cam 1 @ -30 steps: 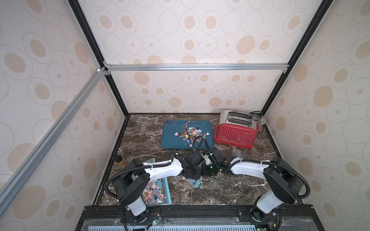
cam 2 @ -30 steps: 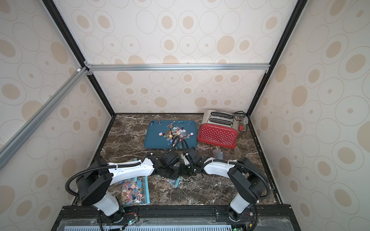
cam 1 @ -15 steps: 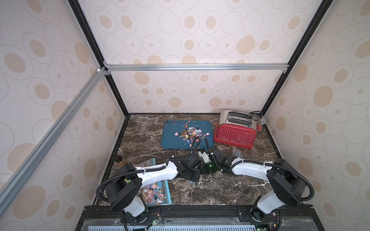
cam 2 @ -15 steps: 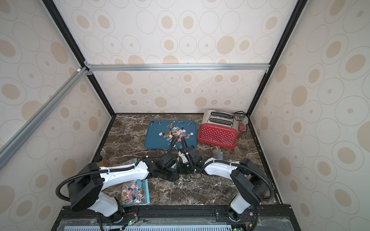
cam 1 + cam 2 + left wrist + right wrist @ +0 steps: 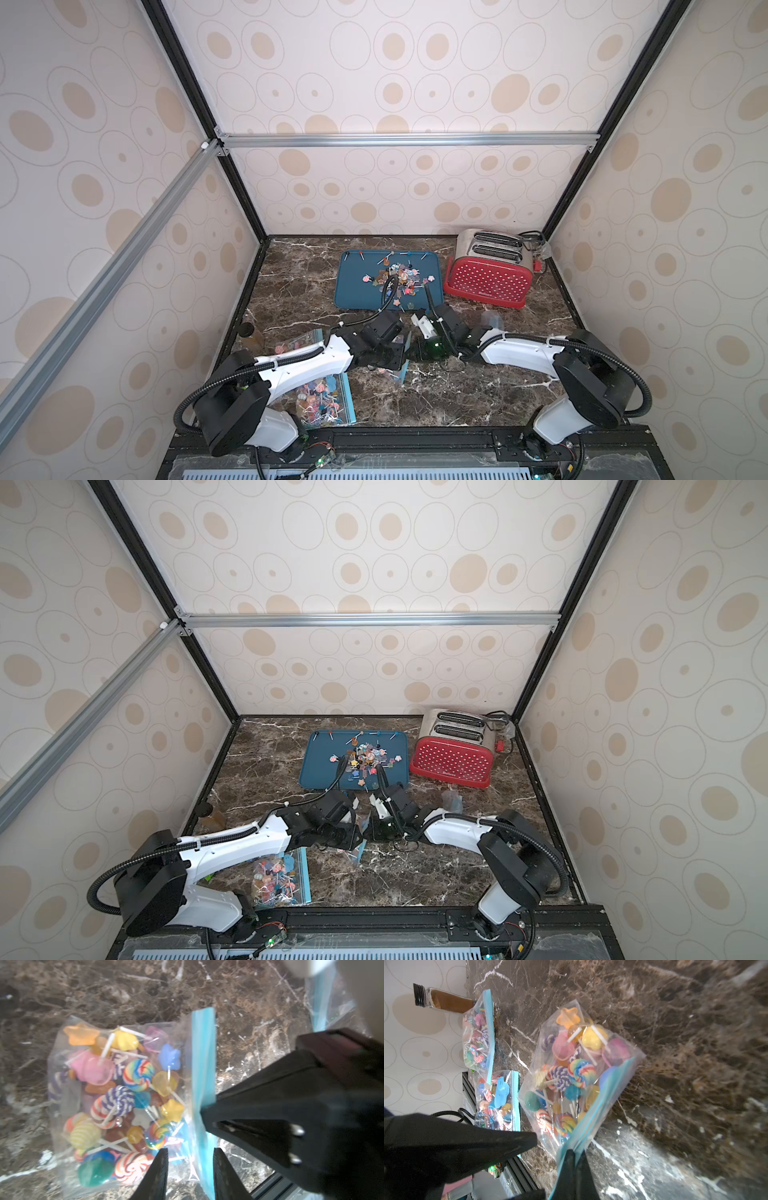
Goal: Pour candies out of the ziploc bag
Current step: Open the ziploc bag at the center of the board.
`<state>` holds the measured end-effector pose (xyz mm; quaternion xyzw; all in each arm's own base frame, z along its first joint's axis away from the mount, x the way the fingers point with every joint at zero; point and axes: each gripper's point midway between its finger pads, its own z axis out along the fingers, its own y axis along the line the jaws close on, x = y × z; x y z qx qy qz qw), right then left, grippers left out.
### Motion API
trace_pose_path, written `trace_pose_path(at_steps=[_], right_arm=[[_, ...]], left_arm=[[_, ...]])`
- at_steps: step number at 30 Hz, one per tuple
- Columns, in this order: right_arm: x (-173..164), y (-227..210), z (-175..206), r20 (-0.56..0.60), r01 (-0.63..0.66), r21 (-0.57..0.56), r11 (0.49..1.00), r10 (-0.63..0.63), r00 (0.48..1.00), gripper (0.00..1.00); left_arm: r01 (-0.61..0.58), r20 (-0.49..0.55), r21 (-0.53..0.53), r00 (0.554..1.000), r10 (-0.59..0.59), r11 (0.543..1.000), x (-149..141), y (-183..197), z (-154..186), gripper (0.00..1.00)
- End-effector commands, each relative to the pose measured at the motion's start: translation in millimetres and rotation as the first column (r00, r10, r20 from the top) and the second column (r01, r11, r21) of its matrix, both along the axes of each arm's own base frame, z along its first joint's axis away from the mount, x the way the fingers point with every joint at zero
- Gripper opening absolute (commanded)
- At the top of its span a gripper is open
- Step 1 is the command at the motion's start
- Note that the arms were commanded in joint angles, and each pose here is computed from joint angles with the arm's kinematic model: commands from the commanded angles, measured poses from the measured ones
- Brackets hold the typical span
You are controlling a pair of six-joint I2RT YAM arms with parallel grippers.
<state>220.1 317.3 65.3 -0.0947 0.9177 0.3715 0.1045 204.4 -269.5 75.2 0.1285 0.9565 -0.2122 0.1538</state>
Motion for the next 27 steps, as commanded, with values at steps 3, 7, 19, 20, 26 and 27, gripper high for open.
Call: trace_pose_path(at_steps=[3, 7, 19, 20, 26, 27], right_arm=[[-4, 3, 1, 0.008, -0.015, 0.014, 1.0, 0.014, 1.0, 0.0], [-4, 3, 1, 0.008, -0.015, 0.014, 1.0, 0.015, 1.0, 0.0], [-4, 3, 2, 0.008, -0.017, 0.017, 1.0, 0.017, 1.0, 0.0], [-4, 3, 3, 0.008, -0.018, 0.017, 1.0, 0.018, 1.0, 0.0], [-4, 3, 2, 0.006, -0.018, 0.017, 1.0, 0.018, 1.0, 0.0], [-5, 3, 2, 0.005, -0.02, 0.016, 1.0, 0.02, 1.0, 0.0]], left_arm=[[0.006, -0.005, -0.041, 1.0, -0.006, 0.999, 2, -8, -1, 0.35], [0.009, -0.008, -0.065, 1.0, -0.009, 0.998, 2, -13, 0, 0.35], [0.013, -0.041, -0.041, 0.999, -0.015, 0.999, -1, -12, -12, 0.35], [0.013, -0.041, -0.036, 0.999, -0.014, 0.999, -1, -11, -13, 0.35], [0.008, -0.04, -0.011, 0.999, -0.008, 1.0, 0, -7, -17, 0.33], [0.007, -0.038, -0.011, 0.999, -0.007, 1.0, 0, -7, -17, 0.32]])
